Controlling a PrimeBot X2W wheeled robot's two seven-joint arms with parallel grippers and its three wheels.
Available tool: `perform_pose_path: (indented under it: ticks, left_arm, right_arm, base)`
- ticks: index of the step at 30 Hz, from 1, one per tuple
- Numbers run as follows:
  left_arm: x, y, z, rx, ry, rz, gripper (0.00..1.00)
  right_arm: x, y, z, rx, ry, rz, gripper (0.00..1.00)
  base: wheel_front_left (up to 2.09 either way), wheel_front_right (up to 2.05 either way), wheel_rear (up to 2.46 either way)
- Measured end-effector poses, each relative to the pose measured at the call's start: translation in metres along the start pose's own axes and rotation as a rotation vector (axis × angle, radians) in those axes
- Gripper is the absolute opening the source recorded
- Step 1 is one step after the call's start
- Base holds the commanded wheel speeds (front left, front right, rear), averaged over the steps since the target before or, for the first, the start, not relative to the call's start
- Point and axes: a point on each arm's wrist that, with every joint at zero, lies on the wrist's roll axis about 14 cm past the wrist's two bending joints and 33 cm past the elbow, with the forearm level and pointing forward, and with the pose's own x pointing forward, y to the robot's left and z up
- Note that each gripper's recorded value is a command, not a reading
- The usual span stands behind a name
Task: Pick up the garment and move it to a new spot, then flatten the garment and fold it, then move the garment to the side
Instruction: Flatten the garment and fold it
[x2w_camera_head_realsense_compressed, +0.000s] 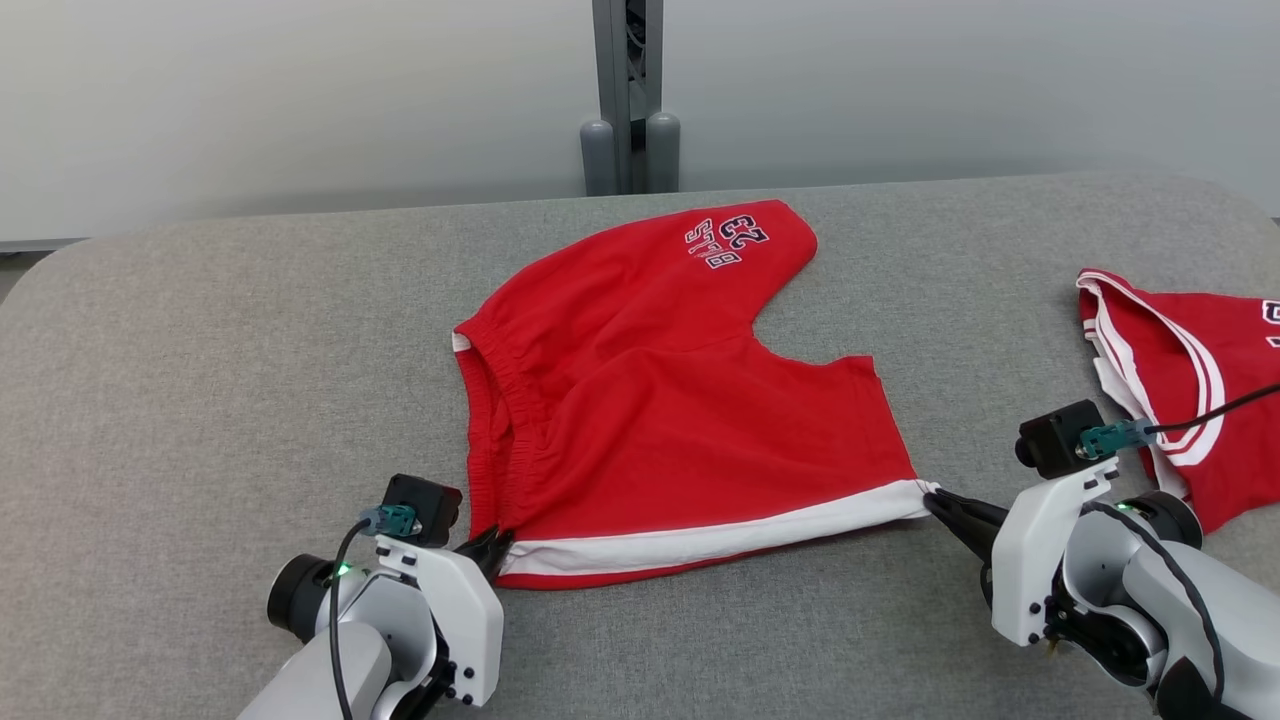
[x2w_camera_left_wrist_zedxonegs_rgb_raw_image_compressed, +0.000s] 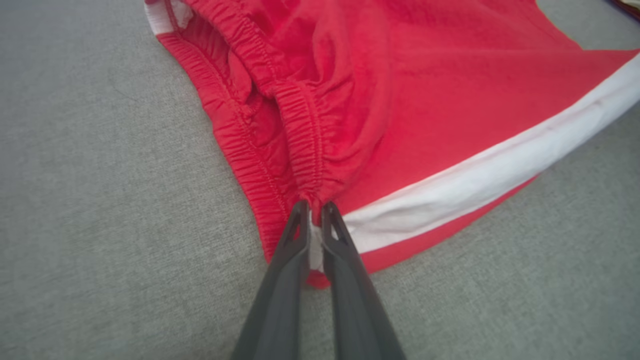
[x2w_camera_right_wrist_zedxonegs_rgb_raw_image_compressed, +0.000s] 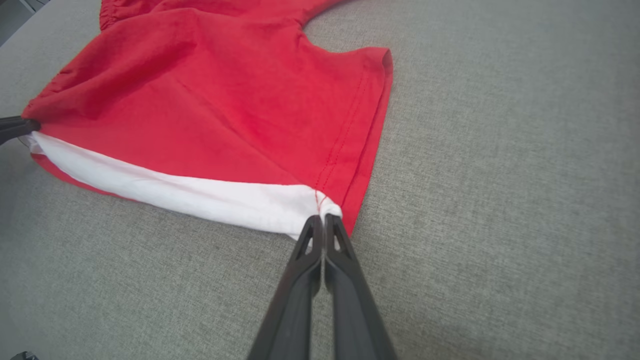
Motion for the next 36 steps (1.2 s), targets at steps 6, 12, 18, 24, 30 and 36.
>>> perform_pose_path:
  ticks: [6,12,18,24,30,36]
  left_arm:
    - [-0.001,-0.002,0.0,0.001,-0.006,-0.009,0.0]
    - [-0.007,0.002,0.009,0.002,-0.047,0.0,0.0]
    - [-0.017,0.0,0.005,0.033,-0.042,-0.007,0.0]
    - [-0.035,-0.001,-0.006,0.124,0.007,-0.016,0.0]
    - [-0.05,-0.015,-0.016,0.174,0.052,-0.057,0.0]
    - [-0.066,-0.022,-0.031,0.221,0.122,-0.086,0.0]
  right_arm:
    - [-0.001,0.001,0.004,-0.006,-0.014,0.001,0.0]
    - [-0.005,0.004,0.01,-0.013,-0.041,0.0,0.0]
    - [-0.013,0.012,0.006,-0.02,-0.038,0.016,0.0]
    - [-0.028,0.024,-0.006,0.025,0.047,0.061,0.0]
    - [-0.043,0.028,-0.017,0.03,0.115,0.079,0.0]
    - [-0.054,0.035,-0.032,0.054,0.186,0.109,0.0]
  base:
    - [0.0,0.0,0.0]
    - [0.0,0.0,0.0]
    - [0.0,0.0,0.0]
    - [0.0,0.0,0.0]
    - [0.0,0.0,0.0]
    - [0.0,0.0,0.0]
